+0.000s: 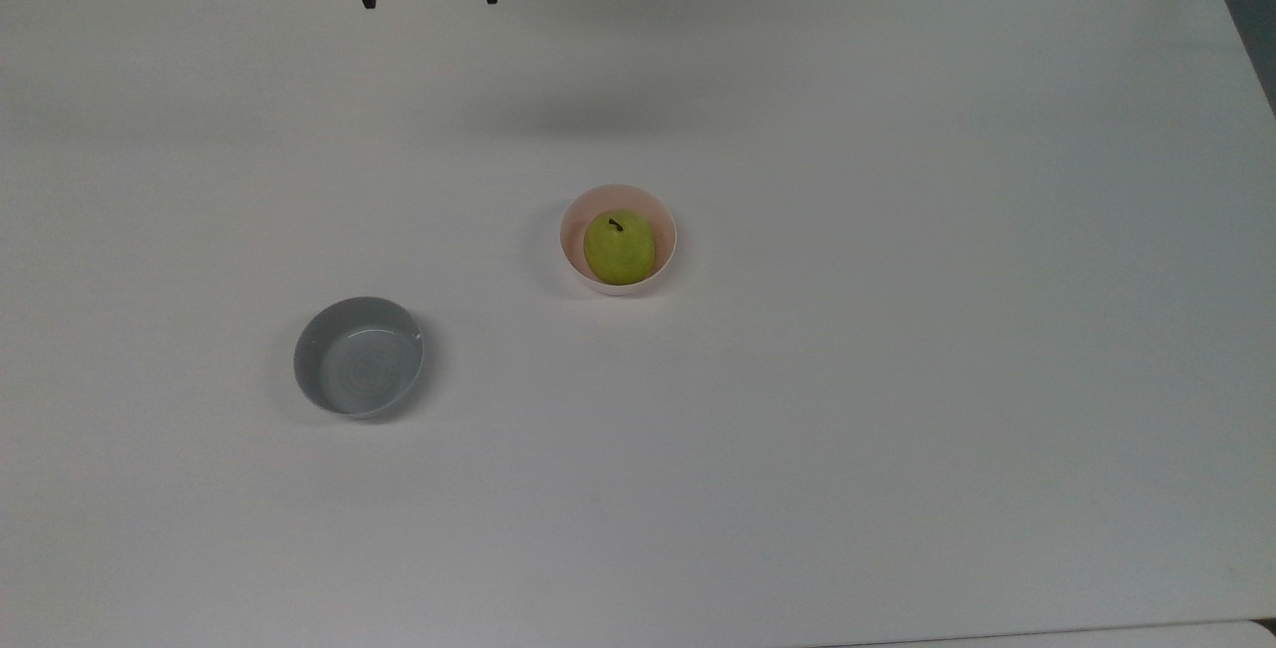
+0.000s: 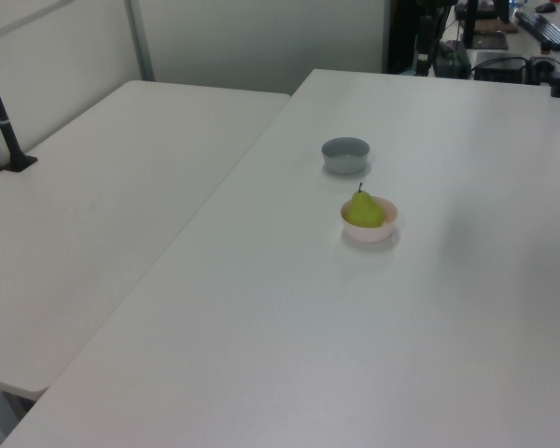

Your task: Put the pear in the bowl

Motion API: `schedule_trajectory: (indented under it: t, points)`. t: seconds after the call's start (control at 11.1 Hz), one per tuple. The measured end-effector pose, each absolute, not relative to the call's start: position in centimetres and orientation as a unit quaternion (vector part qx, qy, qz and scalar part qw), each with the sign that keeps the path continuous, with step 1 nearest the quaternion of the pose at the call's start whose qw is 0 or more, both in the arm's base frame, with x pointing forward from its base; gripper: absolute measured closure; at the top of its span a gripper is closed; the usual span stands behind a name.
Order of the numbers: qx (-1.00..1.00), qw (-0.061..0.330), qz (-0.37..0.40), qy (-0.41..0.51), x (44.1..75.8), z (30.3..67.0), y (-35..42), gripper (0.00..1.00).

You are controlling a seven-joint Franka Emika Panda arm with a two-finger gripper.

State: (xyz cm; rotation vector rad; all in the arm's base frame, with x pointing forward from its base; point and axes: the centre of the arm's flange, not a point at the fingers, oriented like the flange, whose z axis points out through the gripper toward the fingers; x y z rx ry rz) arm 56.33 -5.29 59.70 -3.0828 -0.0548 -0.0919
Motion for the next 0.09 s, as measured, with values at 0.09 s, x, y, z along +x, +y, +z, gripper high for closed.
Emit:
schedule_trajectory:
  t: [0.09]
  points:
    - [-0.999,0.029,-0.03,-0.019,56.36,59.68,-5.12,0.0]
